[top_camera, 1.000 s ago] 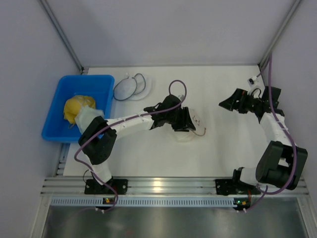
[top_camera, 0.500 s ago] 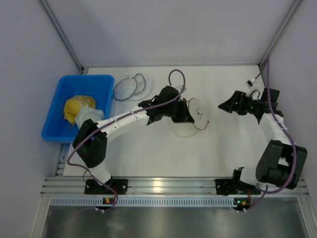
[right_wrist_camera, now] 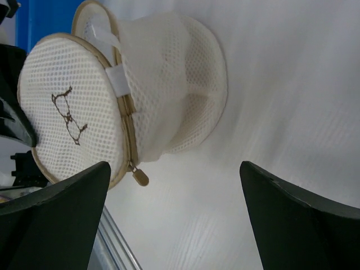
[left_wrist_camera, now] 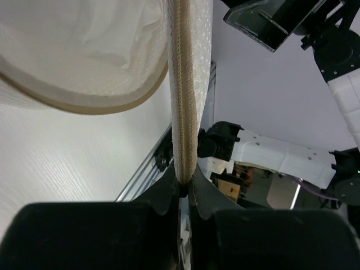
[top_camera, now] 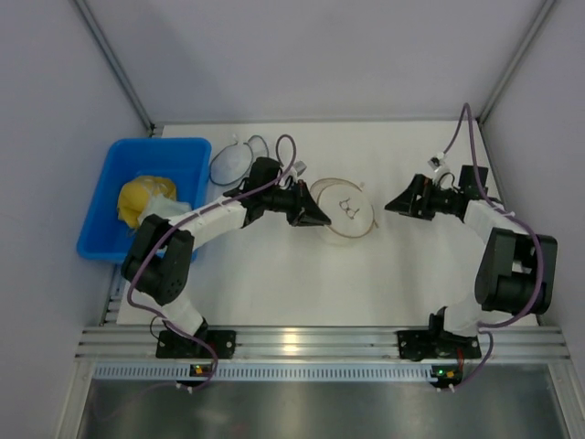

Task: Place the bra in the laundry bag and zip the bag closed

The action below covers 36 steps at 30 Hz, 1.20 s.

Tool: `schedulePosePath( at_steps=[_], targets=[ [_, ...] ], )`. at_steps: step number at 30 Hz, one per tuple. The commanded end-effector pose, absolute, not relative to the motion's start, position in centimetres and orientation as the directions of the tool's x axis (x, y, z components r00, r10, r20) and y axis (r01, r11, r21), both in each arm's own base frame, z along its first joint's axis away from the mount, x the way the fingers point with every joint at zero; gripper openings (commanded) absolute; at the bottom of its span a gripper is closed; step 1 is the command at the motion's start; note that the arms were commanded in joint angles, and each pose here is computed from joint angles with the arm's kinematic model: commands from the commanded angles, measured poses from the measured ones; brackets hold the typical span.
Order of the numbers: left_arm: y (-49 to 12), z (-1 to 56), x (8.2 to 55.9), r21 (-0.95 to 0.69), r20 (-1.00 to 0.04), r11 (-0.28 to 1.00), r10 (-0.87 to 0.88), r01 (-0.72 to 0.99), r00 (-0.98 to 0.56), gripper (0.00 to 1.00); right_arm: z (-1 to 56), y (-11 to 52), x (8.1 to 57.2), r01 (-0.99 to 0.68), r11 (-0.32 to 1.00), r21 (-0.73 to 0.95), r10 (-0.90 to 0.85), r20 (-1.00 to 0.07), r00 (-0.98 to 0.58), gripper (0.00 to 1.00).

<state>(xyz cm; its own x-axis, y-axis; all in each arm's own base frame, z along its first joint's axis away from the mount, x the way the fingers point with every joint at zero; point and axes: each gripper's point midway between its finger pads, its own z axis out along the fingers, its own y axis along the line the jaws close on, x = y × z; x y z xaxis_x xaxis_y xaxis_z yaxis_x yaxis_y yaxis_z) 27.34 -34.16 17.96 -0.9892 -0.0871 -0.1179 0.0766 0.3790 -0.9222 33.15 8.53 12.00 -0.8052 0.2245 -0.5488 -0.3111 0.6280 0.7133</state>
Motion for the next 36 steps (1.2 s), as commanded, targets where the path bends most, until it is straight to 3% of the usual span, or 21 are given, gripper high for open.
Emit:
schedulePosePath(
  at_steps=[1,7,13,19,23,25,28,30,32,35,36],
  targets=[
    [-34.5,20.5,25.8,-0.965,-0.139,0.219,0.051,0.147,-0.989,0.00,12.8,10.4,33.6,-0.378,0.539,0.753,0.214,-0.556,-0.803,0.99],
    [-34.2,20.8,26.1,-0.969,-0.146,0.189,0.090,0.160,-0.985,0.00,13.6,12.3,34.9,-0.418,0.465,0.781,0.200,-0.552,-0.809,0.98],
    [-33.6,20.5,26.5,-0.972,-0.152,0.163,0.125,0.172,-0.980,0.00,13.6,15.4,33.0,-0.451,0.381,0.807,0.133,-0.530,-0.837,0.94],
    [-33.2,19.9,27.6,-0.972,-0.170,0.134,0.159,0.192,-0.973,0.00,13.9,18.2,31.6,-0.510,0.317,0.800,0.063,-0.554,-0.830,0.74],
    [-32.8,20.0,29.6,-0.970,-0.192,0.120,0.159,0.212,-0.968,0.00,14.2,18.6,31.0,-0.522,0.289,0.802,0.046,-0.557,-0.829,0.50],
    [-33.0,19.7,30.8,-0.966,-0.209,0.123,0.160,0.229,-0.965,0.00,14.2,18.6,30.9,-0.516,0.284,0.808,0.043,-0.549,-0.835,0.44],
    [-32.6,18.8,32.9,-0.946,-0.243,0.184,0.135,0.266,-0.961,0.00,14.3,18.7,30.8,-0.513,0.273,0.814,0.037,-0.541,-0.840,0.32],
    [-32.3,18.5,34.6,-0.916,-0.318,0.213,0.126,0.339,-0.940,0.00,14.3,18.7,30.7,-0.505,0.270,0.820,0.040,-0.534,-0.845,0.18],
    [-31.8,17.4,35.3,-0.894,-0.322,0.290,0.115,0.342,-0.940,0.01,14.3,18.7,30.6,-0.492,0.267,0.828,0.044,-0.521,-0.853,0.04],
    [-30.8,16.6,36.9,-0.814,-0.414,0.398,0.112,0.422,-0.904,0.10,14.4,18.8,30.5,-0.462,0.257,0.849,0.059,-0.491,-0.869,0.00],
    [-30.2,17.2,37.9,-0.750,-0.503,0.431,0.122,0.502,-0.856,0.23,14.3,18.9,30.4,-0.451,0.257,0.855,0.062,-0.480,-0.875,0.00]
  ],
)
